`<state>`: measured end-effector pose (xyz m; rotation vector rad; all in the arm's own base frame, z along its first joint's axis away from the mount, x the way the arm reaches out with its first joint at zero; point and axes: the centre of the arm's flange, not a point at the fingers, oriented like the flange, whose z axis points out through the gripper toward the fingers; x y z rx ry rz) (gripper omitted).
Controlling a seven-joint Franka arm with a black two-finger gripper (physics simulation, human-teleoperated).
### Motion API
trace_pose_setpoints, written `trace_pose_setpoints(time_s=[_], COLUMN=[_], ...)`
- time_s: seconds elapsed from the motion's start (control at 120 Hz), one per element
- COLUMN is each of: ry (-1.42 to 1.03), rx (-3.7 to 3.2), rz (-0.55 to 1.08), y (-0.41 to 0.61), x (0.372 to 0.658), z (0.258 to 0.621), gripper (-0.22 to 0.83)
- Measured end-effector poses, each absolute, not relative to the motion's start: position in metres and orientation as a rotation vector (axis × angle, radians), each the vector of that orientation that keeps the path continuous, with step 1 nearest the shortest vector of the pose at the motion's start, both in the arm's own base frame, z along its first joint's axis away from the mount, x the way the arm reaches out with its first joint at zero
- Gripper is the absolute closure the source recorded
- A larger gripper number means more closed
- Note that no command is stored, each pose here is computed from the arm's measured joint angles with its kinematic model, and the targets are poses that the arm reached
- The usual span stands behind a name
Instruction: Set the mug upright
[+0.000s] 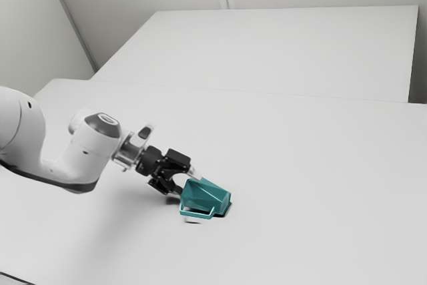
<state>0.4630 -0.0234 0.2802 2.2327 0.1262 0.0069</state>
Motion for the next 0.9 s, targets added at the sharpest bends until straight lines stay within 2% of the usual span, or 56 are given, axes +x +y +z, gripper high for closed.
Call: trace_pose_setpoints(time_s=[0.267, 0.333, 0.55, 0.9], ry=[0.061, 0.050, 0.036, 0.005], rx=[2.235, 2.239, 2.247, 2.248], rz=[0.036, 0.046, 0.078, 0.102], y=[-0.042, -0.043, -0.038, -0.040], x=[0.457, 0.457, 0.459, 0.460], z=[0.273, 0.273, 0.273, 0.277], gripper=[0.02, 0.08, 0.39, 0.61])
